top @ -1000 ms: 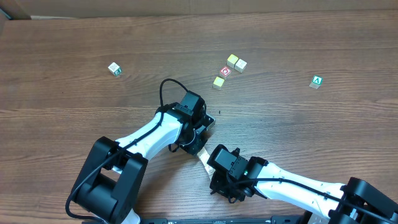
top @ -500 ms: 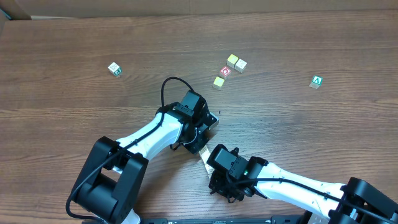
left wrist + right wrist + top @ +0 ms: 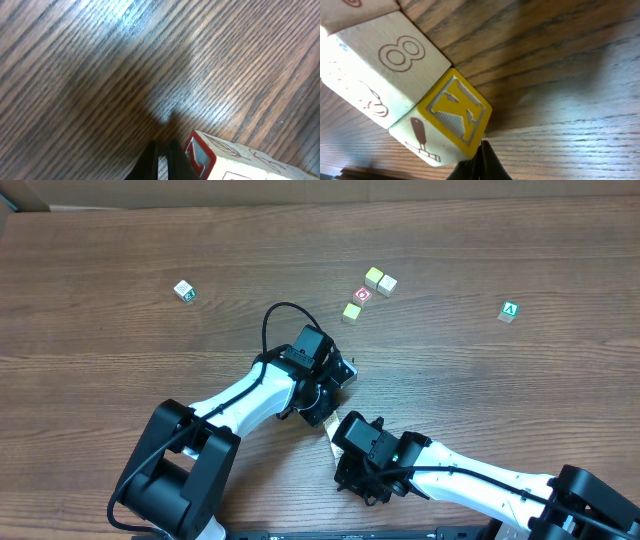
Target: Flip 4 blocks
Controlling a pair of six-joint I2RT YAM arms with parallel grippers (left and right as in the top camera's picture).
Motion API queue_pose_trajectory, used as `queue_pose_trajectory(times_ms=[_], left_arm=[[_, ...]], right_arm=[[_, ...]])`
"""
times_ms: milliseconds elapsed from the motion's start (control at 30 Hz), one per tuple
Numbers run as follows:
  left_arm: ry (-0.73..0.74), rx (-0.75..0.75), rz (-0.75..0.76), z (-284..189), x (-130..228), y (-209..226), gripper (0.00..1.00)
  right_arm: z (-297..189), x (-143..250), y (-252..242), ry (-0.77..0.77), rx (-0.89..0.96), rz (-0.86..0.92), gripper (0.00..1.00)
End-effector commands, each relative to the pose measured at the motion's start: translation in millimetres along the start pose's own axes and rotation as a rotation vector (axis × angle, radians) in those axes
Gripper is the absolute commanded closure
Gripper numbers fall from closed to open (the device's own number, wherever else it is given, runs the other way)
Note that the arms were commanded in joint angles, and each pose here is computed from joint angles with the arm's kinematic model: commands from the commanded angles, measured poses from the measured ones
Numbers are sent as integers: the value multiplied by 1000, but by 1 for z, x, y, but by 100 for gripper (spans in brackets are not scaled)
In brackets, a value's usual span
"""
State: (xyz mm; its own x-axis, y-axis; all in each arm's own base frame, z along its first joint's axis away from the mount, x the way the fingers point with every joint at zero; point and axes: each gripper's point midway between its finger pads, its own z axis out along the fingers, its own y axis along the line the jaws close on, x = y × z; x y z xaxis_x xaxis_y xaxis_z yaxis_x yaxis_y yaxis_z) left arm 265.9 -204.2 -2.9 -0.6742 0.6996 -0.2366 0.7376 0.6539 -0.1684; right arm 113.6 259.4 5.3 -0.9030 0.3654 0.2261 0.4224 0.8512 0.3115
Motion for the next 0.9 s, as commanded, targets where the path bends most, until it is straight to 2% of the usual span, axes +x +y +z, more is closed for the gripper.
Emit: queue_pose_trajectory(times_ms=[0,867], left_arm=[[87,22,24,22,25,-5,96],[31,7,97,23,11,-1,96]], right_arm=[[-3,-3,12,-22,-35,6,96],[-3,-4,14,-23,-40,13,96]])
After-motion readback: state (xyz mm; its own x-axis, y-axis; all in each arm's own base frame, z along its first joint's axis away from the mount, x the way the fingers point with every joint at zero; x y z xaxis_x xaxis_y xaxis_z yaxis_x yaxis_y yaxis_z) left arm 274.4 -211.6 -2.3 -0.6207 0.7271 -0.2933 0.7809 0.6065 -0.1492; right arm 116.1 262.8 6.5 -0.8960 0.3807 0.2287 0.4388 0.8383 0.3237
